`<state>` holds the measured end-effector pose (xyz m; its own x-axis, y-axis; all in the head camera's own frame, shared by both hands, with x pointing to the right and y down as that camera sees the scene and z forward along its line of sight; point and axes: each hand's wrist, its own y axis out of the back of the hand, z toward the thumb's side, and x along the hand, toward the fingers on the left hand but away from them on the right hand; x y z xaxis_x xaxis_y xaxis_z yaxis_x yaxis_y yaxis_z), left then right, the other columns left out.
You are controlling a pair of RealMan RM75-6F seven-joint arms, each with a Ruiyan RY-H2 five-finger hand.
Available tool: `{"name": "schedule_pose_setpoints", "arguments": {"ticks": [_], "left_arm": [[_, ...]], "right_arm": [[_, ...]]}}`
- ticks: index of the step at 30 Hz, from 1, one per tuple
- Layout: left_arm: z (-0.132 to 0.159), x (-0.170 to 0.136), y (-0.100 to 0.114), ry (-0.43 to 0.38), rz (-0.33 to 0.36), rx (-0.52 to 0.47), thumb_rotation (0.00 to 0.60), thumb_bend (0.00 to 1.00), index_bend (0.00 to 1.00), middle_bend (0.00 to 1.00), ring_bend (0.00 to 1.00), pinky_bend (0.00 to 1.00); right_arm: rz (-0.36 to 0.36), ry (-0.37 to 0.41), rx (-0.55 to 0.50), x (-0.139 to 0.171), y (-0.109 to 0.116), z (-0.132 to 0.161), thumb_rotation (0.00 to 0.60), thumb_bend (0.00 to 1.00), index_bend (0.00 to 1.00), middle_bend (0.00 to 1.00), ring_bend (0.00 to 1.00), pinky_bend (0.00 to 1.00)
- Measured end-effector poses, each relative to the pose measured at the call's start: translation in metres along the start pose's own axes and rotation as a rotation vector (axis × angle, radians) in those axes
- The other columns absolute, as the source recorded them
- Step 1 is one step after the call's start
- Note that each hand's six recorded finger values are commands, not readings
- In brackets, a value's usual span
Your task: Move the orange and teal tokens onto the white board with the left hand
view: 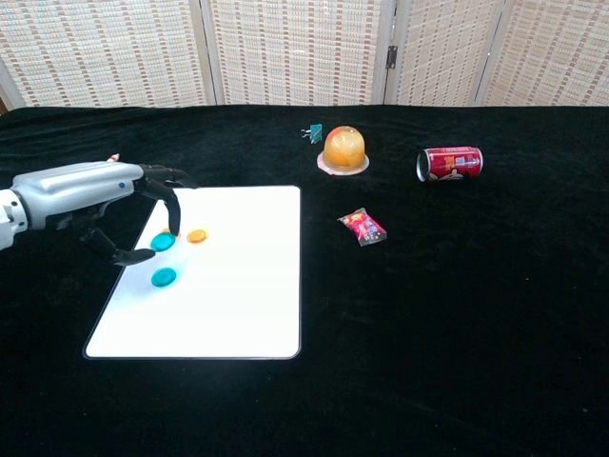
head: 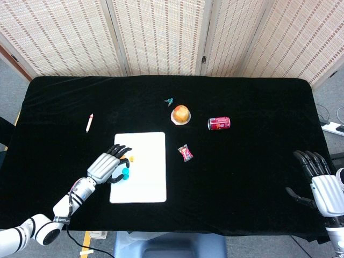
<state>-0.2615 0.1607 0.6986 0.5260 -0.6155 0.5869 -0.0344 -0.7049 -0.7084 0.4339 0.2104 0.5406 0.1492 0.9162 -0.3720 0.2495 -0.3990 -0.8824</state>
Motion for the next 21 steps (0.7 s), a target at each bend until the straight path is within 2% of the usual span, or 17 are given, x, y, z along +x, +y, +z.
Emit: {"name": "schedule_pose_setpoints", "arguments": {"ticks": [9, 21], "left_arm": [[0.016, 0.013, -0.01, -0.028, -0.03, 0.016, 0.6, 0.44, 0.5, 0.11, 0.0, 0.0], [0.023, 0.022, -0.022, -0.025, -0.064, 0.052, 0.6, 0.44, 0.48, 0.11, 0.0, 0.0]], "right_arm": [[0.002, 0.001, 0.003, -0.001, 0.0, 0.001, 0.6, 0.27, 0.06, 0.11, 0.02, 0.02], [0.004, -0.009, 0.003, -0.001, -0.001, -0.001, 0.6, 0.27, 0.06, 0.11, 0.01, 0.02]]}}
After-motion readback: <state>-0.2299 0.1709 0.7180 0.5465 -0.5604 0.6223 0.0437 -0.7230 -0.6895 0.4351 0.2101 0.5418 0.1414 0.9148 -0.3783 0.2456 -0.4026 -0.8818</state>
